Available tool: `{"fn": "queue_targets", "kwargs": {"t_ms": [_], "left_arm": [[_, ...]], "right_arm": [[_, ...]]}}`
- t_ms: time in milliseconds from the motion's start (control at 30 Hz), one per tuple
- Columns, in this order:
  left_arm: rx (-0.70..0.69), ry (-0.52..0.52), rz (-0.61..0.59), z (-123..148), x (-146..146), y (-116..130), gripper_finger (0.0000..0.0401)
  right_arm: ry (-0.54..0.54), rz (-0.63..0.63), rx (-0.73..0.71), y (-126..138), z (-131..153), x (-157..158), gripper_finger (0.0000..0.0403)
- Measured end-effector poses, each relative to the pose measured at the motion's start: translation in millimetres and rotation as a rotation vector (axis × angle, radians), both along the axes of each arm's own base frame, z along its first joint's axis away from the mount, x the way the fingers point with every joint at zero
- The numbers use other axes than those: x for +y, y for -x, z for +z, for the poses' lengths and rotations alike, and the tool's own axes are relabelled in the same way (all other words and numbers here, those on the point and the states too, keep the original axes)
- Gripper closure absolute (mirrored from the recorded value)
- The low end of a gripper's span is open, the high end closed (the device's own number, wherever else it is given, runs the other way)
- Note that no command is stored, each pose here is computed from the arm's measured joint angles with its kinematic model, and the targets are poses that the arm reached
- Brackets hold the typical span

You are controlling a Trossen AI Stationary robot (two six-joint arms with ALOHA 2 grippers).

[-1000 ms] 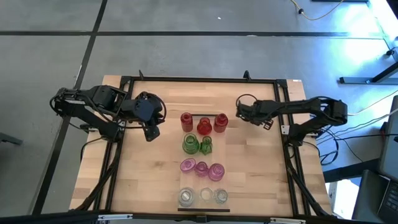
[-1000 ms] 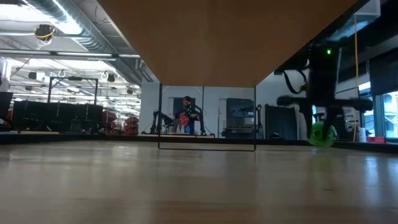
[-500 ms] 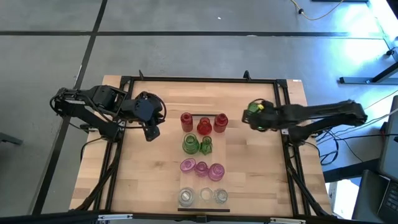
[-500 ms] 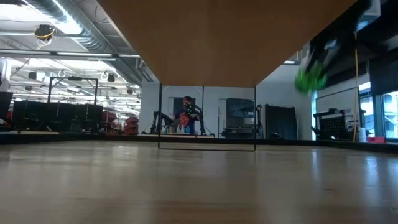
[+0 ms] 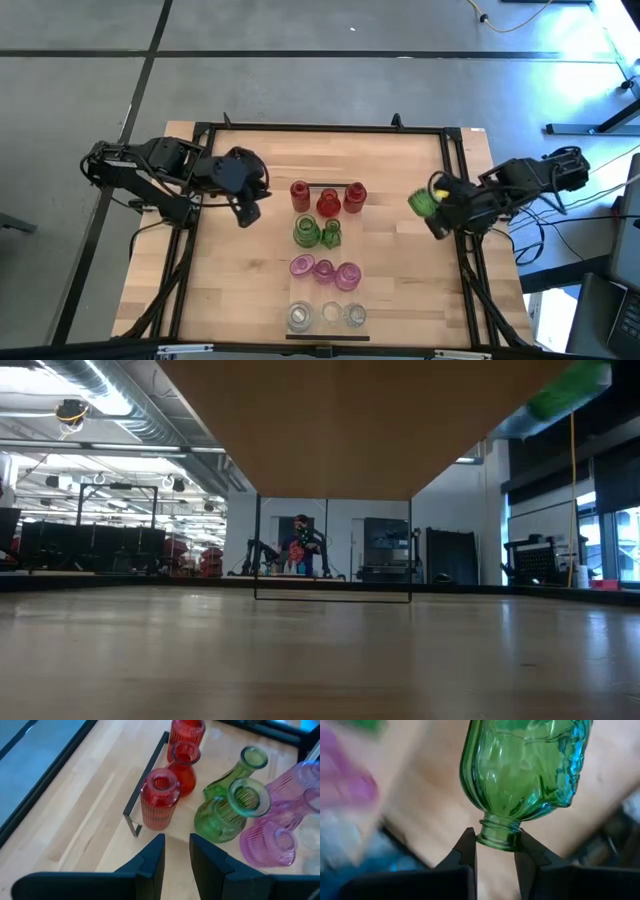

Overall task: Sort vases onto shelf
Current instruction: Put the green vase on the shelf aligned with the other green vases

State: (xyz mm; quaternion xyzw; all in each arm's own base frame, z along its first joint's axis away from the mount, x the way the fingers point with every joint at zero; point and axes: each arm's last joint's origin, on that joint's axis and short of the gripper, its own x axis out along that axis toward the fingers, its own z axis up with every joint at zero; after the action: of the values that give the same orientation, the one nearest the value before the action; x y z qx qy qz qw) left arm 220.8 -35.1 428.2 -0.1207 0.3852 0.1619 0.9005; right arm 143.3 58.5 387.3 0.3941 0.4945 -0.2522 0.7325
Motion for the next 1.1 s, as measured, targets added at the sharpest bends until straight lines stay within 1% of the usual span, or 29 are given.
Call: {"fn": "queue_targets", "kwargs": {"t_ms": [100,300,400,533,633,733,833,1000,1100], "left_arm": [[-0.032,0.018,0.013,2,0,-2,0.0319],[-0.090,0.056,0.038,5,-1,-6,0.0319],[-0.107,0.063,0.041,6,-1,-7,0.0319],[-0.112,0.080,0.058,6,-1,-7,0.0319],[-0.114,0.088,0.061,6,-3,-7,0.0319],[-0.116,0.097,0.057,6,-6,-6,0.0319],[-0.116,0.101,0.042,6,-9,-5,0.0319],[-0.116,0.104,0.023,6,-14,-4,0.0319],[-0.116,0.107,0.023,6,-15,-4,0.0319]], "right_arm": [[-0.124,0.116,0.144,-2,-5,7,0.0346],[-0.352,0.370,0.334,-24,-24,27,0.0346],[-0.424,0.450,0.412,-38,-38,37,0.0346],[-0.484,0.549,0.464,-55,-57,46,0.0344],[-0.538,0.604,0.500,-66,-77,53,0.0340],[-0.571,0.634,0.583,-67,-99,54,0.0339],[-0.591,0.672,0.634,-61,-115,56,0.0338],[-0.663,0.686,0.725,-48,-142,52,0.0338],[-0.707,0.692,0.739,-43,-158,50,0.0337]]}}
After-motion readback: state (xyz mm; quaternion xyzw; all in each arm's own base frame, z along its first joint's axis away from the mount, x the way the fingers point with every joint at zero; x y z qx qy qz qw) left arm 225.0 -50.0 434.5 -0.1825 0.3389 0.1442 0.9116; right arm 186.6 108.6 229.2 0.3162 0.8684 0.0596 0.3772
